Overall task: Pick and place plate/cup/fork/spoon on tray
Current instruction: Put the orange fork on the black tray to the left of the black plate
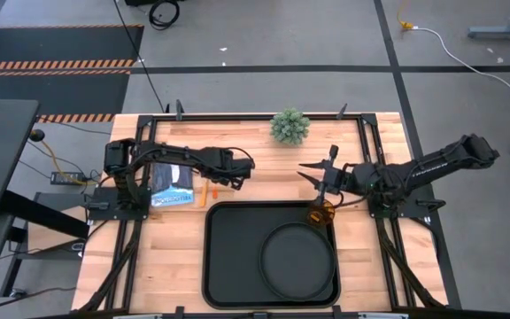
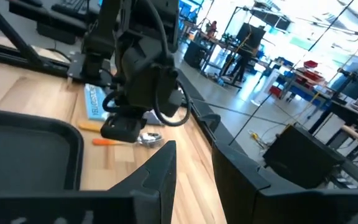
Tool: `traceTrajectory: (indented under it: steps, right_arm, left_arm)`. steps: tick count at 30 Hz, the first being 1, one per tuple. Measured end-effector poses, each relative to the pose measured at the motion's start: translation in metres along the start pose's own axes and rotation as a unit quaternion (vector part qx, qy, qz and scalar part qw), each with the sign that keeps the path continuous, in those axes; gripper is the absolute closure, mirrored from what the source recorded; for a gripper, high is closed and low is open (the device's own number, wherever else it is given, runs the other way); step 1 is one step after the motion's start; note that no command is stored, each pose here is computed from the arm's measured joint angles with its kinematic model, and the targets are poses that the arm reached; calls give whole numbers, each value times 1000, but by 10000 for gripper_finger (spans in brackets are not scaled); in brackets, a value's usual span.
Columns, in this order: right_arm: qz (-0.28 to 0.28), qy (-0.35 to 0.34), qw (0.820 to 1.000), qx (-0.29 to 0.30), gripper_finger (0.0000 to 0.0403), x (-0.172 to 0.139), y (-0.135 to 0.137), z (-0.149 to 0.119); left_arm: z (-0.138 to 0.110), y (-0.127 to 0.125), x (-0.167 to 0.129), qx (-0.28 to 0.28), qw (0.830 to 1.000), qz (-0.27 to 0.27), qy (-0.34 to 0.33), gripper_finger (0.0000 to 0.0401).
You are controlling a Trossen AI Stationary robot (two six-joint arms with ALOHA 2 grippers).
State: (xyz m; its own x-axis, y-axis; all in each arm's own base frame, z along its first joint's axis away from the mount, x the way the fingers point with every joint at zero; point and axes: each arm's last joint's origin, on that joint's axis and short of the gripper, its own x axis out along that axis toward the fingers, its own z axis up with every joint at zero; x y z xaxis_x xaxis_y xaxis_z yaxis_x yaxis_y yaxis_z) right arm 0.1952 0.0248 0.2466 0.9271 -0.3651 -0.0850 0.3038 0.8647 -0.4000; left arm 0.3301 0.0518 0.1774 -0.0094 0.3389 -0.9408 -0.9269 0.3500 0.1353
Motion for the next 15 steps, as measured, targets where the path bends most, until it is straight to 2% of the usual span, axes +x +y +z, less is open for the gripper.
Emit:
traceTrajectory:
  steps: [2, 6, 10, 15]
  right_arm:
    - [-6, 4, 1000, 1, 293, -1, 2, -1]
    - [3, 5, 1000, 6, 293, -4, 7, -2]
    - [7, 2, 1000, 8, 293, -7, 11, -1]
    - [9, 0, 1000, 6, 293, -8, 12, 0]
  left_arm:
    - [1, -1, 0, -9, 1000, -1, -8, 285]
    - [-8, -10, 6, -20, 998, -37, -37, 285]
    - [-22, -8, 14, -28, 999, -25, -26, 285]
    - [-23, -4, 15, -35, 999, -10, -22, 285]
